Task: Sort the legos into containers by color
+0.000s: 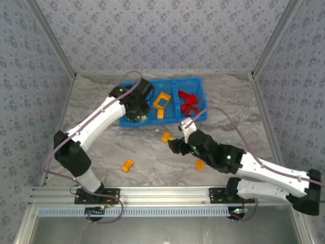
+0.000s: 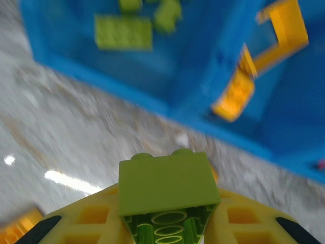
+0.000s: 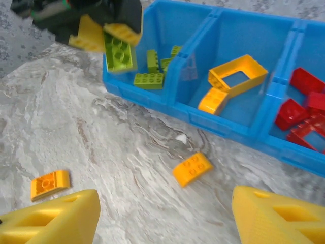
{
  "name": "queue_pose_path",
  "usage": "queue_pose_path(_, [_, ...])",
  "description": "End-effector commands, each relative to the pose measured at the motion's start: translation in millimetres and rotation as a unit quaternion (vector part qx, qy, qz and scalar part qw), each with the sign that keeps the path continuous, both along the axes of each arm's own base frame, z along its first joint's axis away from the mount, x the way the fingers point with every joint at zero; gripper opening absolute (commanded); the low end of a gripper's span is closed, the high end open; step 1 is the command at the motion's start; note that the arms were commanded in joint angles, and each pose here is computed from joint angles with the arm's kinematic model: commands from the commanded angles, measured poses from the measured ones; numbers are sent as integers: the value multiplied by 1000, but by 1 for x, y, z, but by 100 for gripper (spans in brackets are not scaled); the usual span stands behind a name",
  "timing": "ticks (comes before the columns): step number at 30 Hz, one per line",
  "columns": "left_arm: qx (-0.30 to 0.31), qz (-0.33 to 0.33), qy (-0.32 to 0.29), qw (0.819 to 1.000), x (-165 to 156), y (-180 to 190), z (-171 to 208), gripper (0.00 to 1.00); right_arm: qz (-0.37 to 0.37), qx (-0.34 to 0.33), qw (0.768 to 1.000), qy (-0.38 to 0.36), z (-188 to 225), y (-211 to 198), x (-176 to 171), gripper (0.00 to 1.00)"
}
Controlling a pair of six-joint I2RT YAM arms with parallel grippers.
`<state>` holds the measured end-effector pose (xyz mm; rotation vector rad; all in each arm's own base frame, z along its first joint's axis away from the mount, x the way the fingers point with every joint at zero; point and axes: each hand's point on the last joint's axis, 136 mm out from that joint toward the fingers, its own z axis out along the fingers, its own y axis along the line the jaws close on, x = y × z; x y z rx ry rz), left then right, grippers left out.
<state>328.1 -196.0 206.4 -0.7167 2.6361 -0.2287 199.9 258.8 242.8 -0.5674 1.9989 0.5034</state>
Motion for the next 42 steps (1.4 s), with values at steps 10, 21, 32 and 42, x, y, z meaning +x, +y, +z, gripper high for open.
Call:
queue_pose_path(10, [-24, -93, -35, 995, 149, 22, -36, 31, -12, 116, 993, -20, 72, 48, 77, 72])
queue_pose_path(21, [-46, -113, 6, 993, 179, 3, -86, 35, -40, 115, 993, -9, 66, 46, 95, 73])
queue_pose_path(32, [-46, -113, 23, 992, 170, 6, -96, 56, -53, 128, 990, -29, 73, 48, 103, 72])
queue_pose_path(42, [-25, -96, -44, 994, 160, 14, -29, 67, -205, 9, 977, 50, 22, -36, 98, 69])
